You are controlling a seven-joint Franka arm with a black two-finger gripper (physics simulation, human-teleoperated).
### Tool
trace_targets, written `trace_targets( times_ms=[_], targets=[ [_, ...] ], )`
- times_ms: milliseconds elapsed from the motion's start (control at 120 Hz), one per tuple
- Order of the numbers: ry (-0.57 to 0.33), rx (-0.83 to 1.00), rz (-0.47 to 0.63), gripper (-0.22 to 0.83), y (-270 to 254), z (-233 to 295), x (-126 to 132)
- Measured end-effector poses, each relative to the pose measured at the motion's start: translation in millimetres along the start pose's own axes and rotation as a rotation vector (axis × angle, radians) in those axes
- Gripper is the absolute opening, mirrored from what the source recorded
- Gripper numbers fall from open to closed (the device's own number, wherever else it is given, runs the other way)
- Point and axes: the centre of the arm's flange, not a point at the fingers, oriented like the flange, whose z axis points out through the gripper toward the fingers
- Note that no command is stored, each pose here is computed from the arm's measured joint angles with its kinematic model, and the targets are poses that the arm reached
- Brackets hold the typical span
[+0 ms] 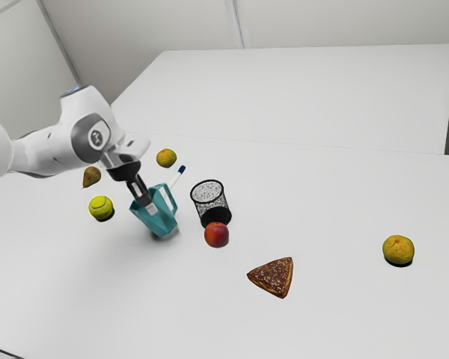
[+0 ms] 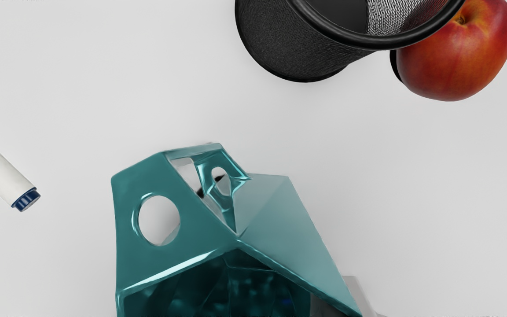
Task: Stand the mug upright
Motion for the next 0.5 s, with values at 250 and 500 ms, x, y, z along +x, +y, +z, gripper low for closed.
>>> trace_targets(
  times_ms=[250,500],
  targets=[
    [-0.058,0.095,0.024,-0.17,29,6,2],
    [-0.08,0.13,-0.023,-0.17,48,2,-10]
  ],
)
